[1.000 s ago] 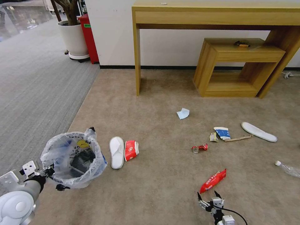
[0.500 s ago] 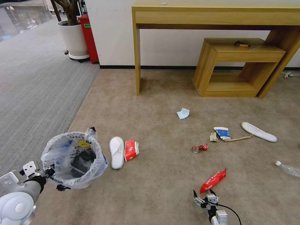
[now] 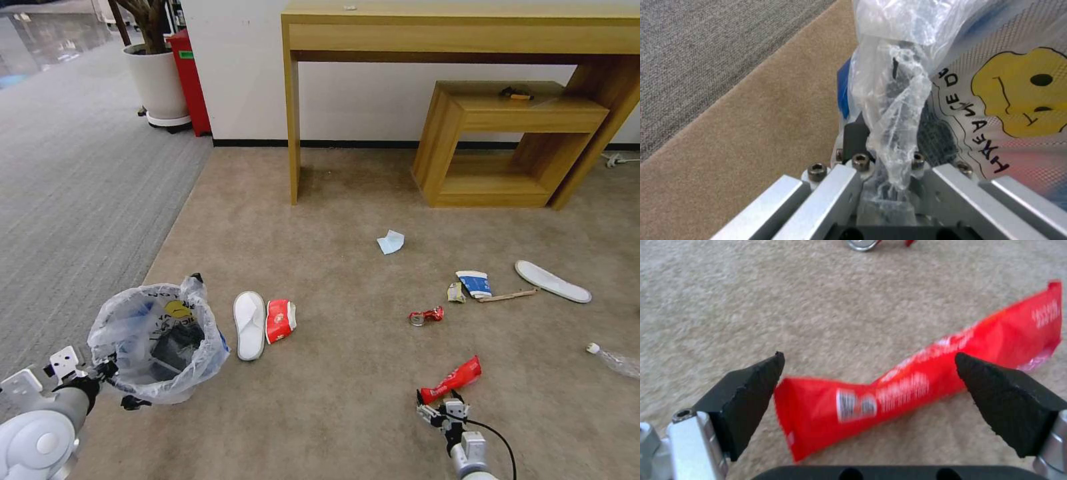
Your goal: Pick up the trash bin and place the garbage on the floor into it.
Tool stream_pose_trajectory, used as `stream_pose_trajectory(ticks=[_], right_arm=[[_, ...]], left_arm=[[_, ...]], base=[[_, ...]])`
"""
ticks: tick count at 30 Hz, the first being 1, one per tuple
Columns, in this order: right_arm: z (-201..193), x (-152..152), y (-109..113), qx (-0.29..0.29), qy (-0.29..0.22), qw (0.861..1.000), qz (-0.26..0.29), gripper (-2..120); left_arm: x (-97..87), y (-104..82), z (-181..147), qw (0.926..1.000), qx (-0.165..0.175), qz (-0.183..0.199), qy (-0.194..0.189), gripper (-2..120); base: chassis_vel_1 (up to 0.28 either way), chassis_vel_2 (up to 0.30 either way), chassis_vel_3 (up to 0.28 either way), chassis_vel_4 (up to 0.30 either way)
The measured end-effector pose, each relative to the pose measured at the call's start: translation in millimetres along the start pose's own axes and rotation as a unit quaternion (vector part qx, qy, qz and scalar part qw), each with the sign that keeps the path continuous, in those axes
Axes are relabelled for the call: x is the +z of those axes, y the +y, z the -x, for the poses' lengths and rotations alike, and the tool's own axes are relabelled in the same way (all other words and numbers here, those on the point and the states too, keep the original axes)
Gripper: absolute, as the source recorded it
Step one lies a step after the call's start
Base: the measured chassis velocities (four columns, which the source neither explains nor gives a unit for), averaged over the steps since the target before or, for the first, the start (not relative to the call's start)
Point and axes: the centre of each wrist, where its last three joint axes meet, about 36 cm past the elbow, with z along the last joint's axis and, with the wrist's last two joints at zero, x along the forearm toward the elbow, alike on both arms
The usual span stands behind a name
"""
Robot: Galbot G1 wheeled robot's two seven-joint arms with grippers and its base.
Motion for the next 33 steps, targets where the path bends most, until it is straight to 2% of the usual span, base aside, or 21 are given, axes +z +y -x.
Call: stream_pose_trajectory(ticks=[7,13,20,33], right_arm=[[1.1,-1.2,-4.5,0.009,-0.002,1.0,0.001,96],[-2.2,1.1,-7.3,0.014,-0.001,1.0,-0.001,87],[-15.0,5.8,-6.5,0.021,0.004,1.0,0.006,93],[-33.0,7.6,10.2,0.063,0.034,0.996,0.06,93]], left_arm=[[1.9,0.6,0.0,1.0,-0.001,0.0,-0.001,0],[2.4,-0.1,-0.9,1.0,0.0,0.0,-0.002,0],[4.5,-0.4,-2.3,1.0,0.0,0.001,-0.001,0],[7.1,-2.6,-2.9,1.0,0.003,0.004,0.002,0]], base=[[0.0,0.0,0.0,0.0],[0.0,0.0,0.0,0.0],[0.0,0.0,0.0,0.0],[0.0,0.0,0.0,0.0]])
